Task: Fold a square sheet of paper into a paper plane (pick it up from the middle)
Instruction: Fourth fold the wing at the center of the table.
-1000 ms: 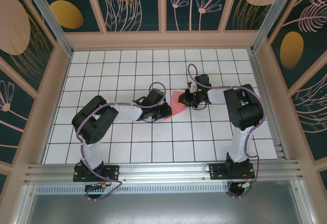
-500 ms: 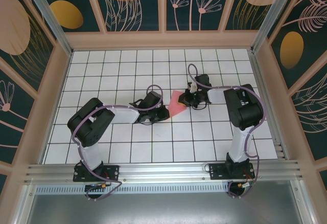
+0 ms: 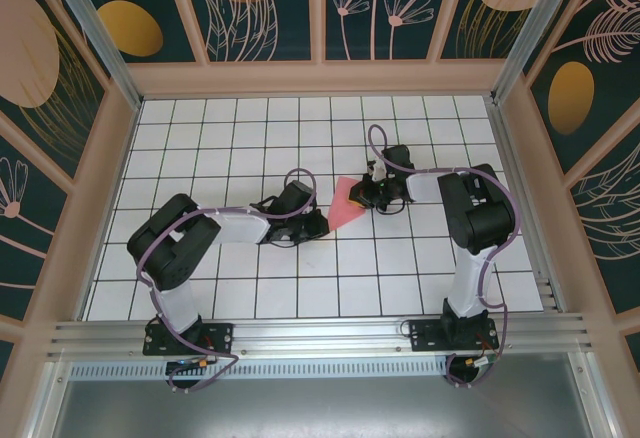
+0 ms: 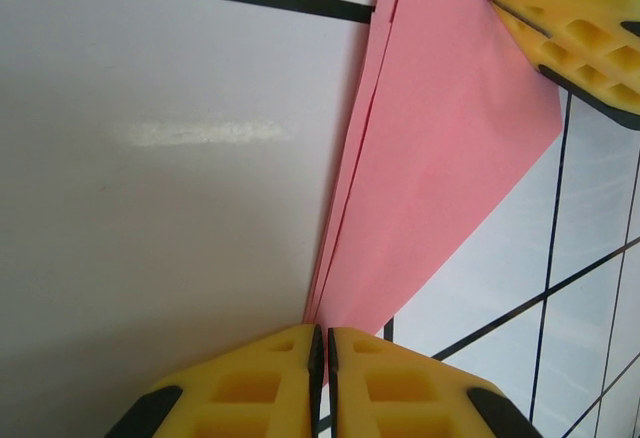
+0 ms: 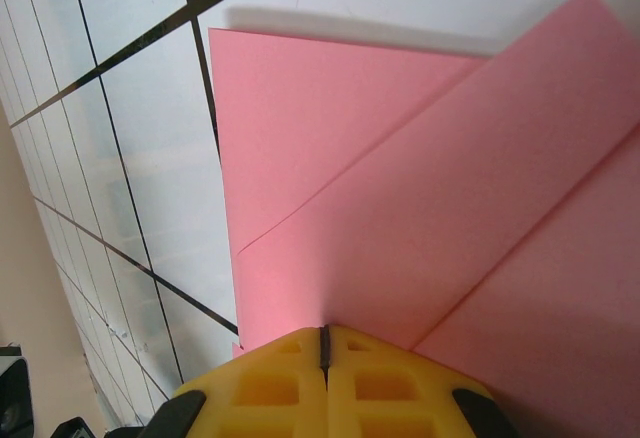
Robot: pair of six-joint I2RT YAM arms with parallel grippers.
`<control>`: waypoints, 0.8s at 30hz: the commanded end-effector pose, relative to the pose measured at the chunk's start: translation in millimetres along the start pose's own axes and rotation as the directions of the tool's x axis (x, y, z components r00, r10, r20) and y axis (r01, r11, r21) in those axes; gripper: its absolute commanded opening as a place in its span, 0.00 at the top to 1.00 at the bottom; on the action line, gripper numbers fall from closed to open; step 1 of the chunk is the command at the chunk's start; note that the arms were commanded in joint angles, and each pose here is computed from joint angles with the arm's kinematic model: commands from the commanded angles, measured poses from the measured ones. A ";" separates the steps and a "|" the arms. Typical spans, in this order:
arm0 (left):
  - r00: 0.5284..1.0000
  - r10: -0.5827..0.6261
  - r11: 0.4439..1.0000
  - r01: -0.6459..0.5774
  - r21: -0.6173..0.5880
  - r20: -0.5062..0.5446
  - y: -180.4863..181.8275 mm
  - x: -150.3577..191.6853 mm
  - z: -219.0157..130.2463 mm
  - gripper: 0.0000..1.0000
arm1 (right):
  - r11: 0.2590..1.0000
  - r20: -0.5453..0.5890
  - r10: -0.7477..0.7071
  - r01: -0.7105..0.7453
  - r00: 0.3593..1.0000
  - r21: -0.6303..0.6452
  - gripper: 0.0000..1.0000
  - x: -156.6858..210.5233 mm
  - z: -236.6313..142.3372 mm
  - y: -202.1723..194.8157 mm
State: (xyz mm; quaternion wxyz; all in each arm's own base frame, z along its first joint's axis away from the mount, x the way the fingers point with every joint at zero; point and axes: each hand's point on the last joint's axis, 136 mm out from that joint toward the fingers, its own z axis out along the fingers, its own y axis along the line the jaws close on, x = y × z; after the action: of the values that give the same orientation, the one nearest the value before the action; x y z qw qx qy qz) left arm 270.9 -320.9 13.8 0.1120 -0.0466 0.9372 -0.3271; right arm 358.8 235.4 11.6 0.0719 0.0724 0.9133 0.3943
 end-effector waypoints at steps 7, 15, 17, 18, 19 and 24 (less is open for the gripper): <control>0.997 0.064 0.996 -0.067 -0.063 -0.040 6.5 13.2 -19.5 0.90 | 0.920 -0.010 0.166 -0.151 0.986 0.362 0.95 33.7 11.0 -110.1; 0.980 0.155 0.980 -0.169 0.107 0.128 -61.6 -34.5 -27.1 0.88 | 0.924 -0.015 0.164 -0.148 0.986 0.353 0.95 33.4 12.8 -108.4; 0.983 0.143 0.984 -0.154 0.091 0.117 -56.7 -35.5 -15.6 0.89 | 0.925 -0.016 0.166 -0.150 0.986 0.349 0.95 33.2 13.4 -107.7; 0.985 0.134 0.987 -0.143 0.078 0.108 -52.3 -35.1 -9.9 0.89 | 0.925 -0.016 0.166 -0.150 0.986 0.348 0.95 32.9 13.4 -107.6; 0.987 0.130 0.988 -0.137 0.070 0.096 -48.4 -33.1 -5.8 0.89 | 0.926 -0.016 0.166 -0.150 0.986 0.347 0.95 32.7 13.3 -106.9; 0.994 0.098 0.994 -0.099 0.035 0.042 -31.8 -22.7 8.0 0.90 | 0.927 -0.017 0.164 -0.149 0.986 0.345 0.95 32.1 13.0 -105.1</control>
State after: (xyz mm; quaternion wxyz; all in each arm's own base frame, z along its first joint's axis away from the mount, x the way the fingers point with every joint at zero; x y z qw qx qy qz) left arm 300.8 -345.6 40.3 0.1627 -0.0032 0.9250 -0.3433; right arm 359.1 235.8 11.7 0.0692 0.0725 0.9127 0.3961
